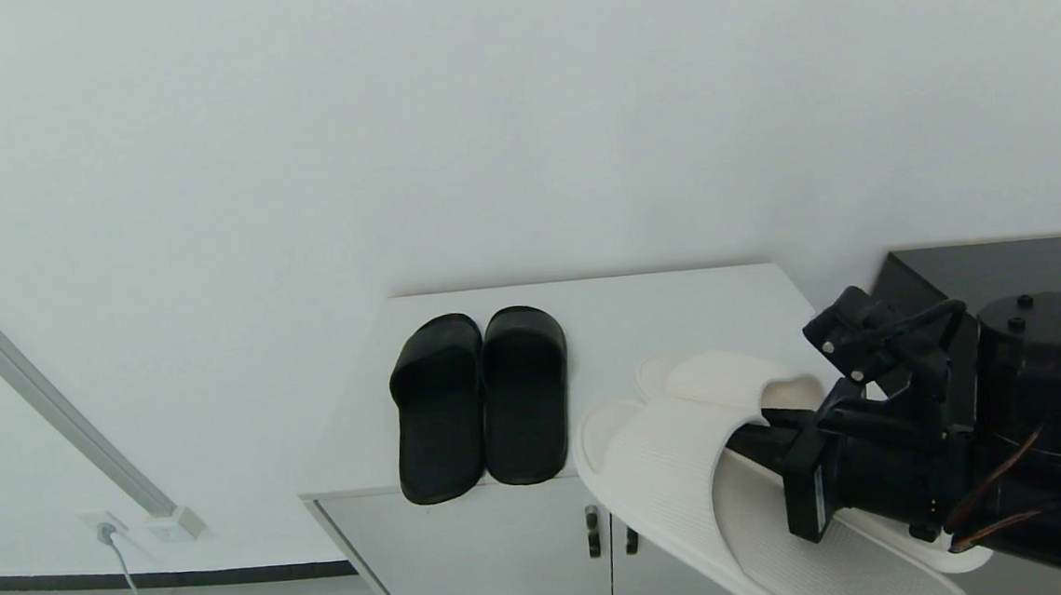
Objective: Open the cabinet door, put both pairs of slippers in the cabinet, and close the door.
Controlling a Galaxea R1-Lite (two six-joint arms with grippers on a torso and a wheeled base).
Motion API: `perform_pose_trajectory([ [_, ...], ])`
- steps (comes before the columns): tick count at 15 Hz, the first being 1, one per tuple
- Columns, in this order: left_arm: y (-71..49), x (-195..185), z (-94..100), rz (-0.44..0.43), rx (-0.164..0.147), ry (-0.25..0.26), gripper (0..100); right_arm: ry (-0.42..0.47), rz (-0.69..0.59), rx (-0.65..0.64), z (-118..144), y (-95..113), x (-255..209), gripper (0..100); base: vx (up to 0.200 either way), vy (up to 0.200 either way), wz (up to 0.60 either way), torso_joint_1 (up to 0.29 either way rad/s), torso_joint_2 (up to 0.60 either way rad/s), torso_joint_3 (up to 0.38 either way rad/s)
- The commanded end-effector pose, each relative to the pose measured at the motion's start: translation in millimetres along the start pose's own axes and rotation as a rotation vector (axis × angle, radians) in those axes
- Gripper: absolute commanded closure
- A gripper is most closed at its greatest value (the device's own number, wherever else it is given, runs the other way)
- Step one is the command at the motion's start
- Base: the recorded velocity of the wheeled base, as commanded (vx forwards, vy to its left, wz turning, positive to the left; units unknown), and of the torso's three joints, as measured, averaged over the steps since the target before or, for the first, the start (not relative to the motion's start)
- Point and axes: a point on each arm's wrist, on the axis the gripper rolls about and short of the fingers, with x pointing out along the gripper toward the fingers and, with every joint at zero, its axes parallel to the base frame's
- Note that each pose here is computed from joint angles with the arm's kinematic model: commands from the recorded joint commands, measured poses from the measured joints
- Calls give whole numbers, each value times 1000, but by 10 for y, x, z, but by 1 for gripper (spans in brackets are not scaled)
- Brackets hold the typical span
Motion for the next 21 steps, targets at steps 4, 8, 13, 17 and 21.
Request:
perform_pose_trajectory([
  [4, 0, 1, 0, 1, 0, 1, 100, 12, 6, -1, -31, 15, 0, 100, -200, 0, 0, 0, -1, 4],
  [8, 0, 1, 0, 1, 0, 1, 100, 10, 9, -1, -28, 15, -3, 100, -200, 0, 0, 0, 1, 2],
  [13, 0, 1, 0, 1, -2, 1, 100, 29, 19, 0, -73, 17, -2, 100, 0, 0, 0, 0, 0, 0],
  [17, 0, 1, 0, 1, -5, 1, 100, 29, 25, 0, -77, 18, -7, 100, 0, 0, 0, 0, 0, 0],
  [21, 0, 1, 0, 1, -6, 1, 100, 27, 25, 0, -76, 18, -7, 100, 0, 0, 0, 0, 0, 0],
])
